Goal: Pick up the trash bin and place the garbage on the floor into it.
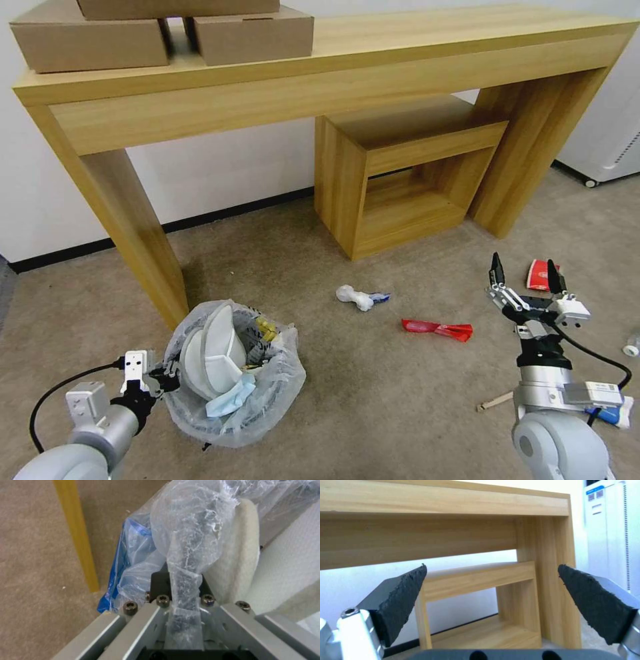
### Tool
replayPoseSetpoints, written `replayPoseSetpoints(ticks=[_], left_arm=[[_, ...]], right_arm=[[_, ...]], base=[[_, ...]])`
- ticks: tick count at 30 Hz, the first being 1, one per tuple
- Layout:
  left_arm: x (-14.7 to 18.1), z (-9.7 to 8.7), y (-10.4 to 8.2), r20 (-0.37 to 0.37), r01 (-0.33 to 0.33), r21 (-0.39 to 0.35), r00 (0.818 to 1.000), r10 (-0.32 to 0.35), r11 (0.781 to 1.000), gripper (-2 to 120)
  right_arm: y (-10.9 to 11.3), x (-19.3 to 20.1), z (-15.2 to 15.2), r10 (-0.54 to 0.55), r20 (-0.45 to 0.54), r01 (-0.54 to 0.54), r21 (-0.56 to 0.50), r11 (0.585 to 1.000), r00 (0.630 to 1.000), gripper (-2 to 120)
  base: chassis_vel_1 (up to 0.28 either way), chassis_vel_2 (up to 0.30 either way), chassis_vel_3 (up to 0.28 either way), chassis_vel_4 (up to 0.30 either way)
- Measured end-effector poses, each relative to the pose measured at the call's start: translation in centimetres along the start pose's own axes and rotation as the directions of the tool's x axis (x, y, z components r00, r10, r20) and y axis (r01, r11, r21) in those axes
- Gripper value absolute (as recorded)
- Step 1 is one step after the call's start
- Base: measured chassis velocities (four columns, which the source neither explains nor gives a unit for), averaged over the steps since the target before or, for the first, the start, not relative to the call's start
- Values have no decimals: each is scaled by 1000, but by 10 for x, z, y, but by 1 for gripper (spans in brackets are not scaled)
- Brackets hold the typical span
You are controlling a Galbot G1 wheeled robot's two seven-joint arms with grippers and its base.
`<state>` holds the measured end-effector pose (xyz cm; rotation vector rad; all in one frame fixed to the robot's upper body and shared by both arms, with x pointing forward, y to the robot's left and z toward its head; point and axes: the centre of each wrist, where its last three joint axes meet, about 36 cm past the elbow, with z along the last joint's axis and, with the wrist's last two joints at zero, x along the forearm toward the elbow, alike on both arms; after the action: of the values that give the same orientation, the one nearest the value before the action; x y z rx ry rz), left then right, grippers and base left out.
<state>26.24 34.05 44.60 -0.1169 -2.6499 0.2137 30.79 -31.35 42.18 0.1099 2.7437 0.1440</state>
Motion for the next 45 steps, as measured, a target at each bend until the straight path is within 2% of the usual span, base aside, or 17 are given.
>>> replayPoseSetpoints(ticks=[35, 45], left_arm=[[0, 1, 0, 17, 10, 13, 1000, -11, 1000, 0], [1, 2, 1, 18, 12, 12, 1000, -12, 1000, 0]], right_arm=[[-5, 4, 5, 1, -8, -1, 16, 1000, 1000, 100], [-5, 5, 7, 1, -8, -1, 20, 1000, 1000, 100]], base=[[-7, -6, -7, -9], [-55, 65, 69, -63]])
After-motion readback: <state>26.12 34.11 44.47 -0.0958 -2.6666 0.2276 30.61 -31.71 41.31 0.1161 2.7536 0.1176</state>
